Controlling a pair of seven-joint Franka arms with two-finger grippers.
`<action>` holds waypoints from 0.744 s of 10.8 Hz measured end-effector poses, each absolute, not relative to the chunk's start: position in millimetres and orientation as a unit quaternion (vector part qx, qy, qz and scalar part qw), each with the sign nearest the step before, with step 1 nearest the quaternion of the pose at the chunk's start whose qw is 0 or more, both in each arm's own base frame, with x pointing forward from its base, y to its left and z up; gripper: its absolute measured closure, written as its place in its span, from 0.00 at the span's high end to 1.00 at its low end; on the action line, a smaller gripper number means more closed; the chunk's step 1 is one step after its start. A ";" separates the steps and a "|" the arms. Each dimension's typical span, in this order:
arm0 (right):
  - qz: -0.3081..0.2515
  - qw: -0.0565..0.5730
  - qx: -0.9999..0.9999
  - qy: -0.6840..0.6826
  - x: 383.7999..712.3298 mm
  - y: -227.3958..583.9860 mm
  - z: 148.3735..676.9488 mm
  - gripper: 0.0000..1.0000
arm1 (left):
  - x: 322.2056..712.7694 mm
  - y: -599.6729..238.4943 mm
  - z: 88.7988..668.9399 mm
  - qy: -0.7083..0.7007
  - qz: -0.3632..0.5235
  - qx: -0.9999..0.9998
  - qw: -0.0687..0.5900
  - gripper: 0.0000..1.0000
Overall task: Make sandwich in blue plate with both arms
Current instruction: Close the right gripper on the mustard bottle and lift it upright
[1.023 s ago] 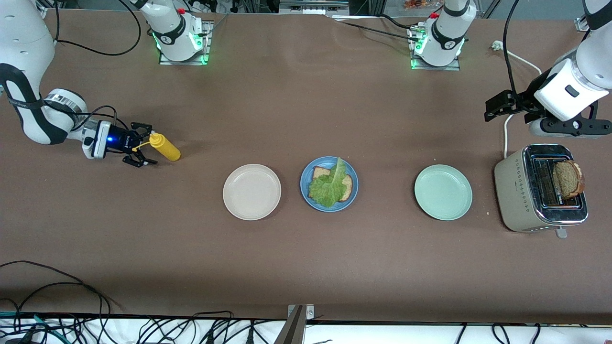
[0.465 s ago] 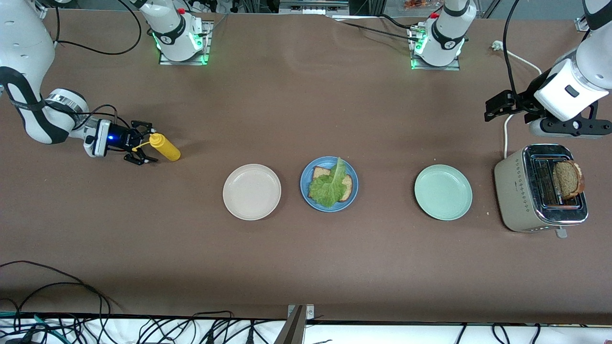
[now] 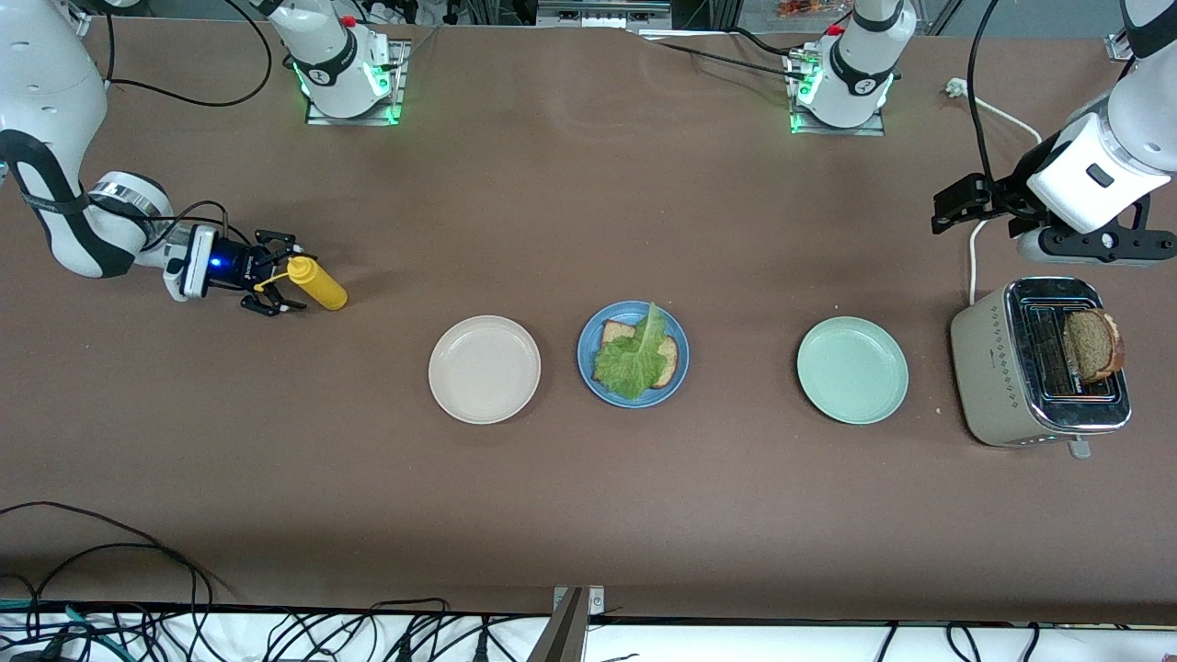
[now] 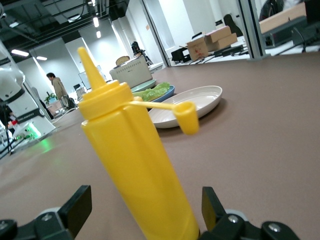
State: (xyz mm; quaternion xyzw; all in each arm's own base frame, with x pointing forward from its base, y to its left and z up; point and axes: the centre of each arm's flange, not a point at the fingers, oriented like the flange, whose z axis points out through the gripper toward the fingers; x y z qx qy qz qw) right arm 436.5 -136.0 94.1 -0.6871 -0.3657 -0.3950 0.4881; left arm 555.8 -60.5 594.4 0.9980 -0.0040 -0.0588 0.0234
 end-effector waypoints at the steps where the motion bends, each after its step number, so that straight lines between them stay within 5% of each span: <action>1: -0.405 0.482 -0.677 -0.380 436.9 -134.3 94.4 0.98 | 555.8 -60.4 594.4 -0.004 -0.059 0.998 0.023 1.00; 8: -0.433 0.470 -0.629 -0.443 453.4 -110.2 101.3 0.93 | 555.9 -60.4 594.2 -0.004 -0.059 0.998 0.023 1.00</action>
